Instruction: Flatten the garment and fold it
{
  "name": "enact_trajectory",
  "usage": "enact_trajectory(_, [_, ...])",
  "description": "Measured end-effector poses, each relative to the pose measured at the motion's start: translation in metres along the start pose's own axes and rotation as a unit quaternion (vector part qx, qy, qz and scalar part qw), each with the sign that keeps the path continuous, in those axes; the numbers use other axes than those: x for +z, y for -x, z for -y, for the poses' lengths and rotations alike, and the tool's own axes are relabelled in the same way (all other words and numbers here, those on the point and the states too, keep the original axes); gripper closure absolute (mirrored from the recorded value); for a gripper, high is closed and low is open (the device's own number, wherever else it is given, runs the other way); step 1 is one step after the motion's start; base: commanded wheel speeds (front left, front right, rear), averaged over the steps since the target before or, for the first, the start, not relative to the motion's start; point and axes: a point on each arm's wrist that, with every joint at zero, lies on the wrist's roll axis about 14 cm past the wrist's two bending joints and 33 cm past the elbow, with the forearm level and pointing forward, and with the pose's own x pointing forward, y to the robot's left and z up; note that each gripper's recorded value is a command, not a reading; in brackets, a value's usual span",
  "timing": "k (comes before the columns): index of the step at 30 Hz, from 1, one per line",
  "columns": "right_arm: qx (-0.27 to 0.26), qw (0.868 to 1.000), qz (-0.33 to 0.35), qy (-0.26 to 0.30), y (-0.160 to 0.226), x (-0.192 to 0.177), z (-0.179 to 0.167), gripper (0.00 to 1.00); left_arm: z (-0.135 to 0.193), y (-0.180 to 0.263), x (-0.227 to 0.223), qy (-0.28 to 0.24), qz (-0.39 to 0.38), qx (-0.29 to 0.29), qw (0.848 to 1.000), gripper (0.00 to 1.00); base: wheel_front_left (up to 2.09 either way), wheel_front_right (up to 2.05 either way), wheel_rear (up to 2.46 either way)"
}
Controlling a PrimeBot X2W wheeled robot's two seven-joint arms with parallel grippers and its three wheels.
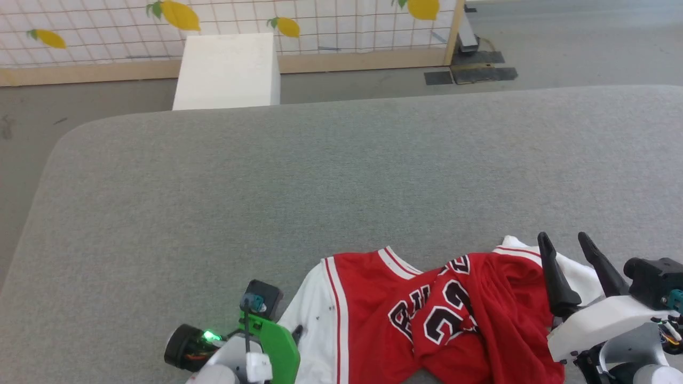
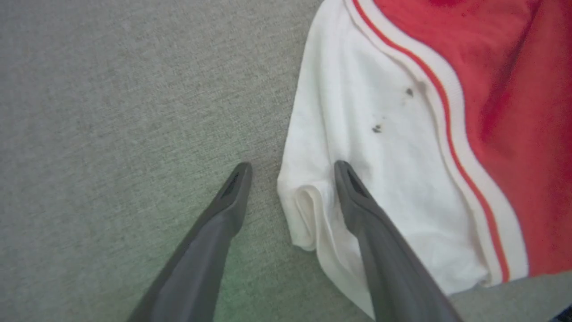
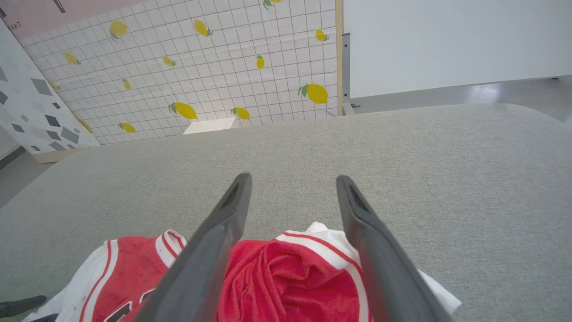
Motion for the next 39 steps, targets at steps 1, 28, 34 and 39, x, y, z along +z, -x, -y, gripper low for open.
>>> enact_trajectory(1, [-0.002, 1.000, -0.001, -0.001, 0.001, -0.001, 0.002, 0.00, 0.000, -0.001, 0.000, -0.006, -0.011, 0.001, 1.000, 0.00, 0.00, 0.00, 0.00])
enact_trajectory(28, [-0.070, 0.987, -0.143, 0.025, -0.024, -0.055, 0.046, 0.00, -0.100, 0.035, 0.005, 0.087, 0.060, 0.183, 0.977, 1.00, 0.00, 0.00, 0.00])
enact_trajectory(34, [-0.048, 0.963, -0.265, 0.031, -0.043, -0.096, 0.038, 0.00, -0.097, 0.028, -0.006, 0.102, 0.046, 0.171, 0.979, 1.00, 0.00, 0.00, 0.00])
enact_trajectory(39, [-0.035, 0.921, -0.385, 0.050, -0.039, -0.133, 0.033, 0.00, -0.097, 0.022, -0.004, 0.107, 0.046, 0.168, 0.979, 1.00, 0.00, 0.00, 0.00])
